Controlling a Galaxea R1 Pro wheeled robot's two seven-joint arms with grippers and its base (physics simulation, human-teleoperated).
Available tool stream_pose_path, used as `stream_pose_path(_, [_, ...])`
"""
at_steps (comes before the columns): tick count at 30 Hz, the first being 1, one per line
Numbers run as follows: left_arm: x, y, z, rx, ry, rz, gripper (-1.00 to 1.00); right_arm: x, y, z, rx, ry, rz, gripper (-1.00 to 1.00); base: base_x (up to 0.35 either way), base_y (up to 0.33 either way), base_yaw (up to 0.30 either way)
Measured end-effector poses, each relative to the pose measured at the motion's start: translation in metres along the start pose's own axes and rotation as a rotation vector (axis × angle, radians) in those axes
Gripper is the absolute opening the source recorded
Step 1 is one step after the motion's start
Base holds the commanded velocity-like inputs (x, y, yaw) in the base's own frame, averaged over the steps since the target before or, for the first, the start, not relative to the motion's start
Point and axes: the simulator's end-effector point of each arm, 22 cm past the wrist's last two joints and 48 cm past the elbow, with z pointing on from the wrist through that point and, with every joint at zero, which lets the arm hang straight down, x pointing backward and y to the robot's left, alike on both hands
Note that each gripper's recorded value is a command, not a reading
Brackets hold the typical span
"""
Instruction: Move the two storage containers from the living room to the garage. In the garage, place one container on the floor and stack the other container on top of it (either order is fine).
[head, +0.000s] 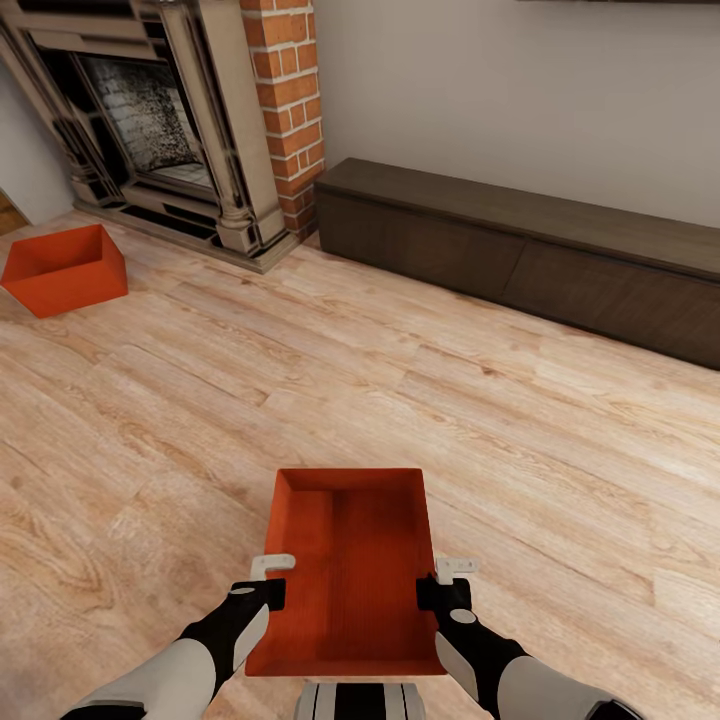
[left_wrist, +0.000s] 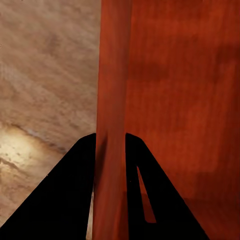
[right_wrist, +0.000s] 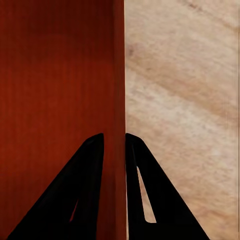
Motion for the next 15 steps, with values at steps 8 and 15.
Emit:
stream_pose_path(8, [-0.007, 0.001, -0.016, 0.0, 0.001, 0.0, -1.0, -0.011, -0.001, -0.014, 0.0, 0.001, 0.0, -1.0, 0.0, 0.0, 0.0])
stream_pose_path(15, [-0.013, 0.003, -0.029, 0.0, 0.001, -0.001, -1.0, -0.02, -0.001, -0.026, 0.0, 0.001, 0.0, -1.0, 0.0, 0.0, 0.0])
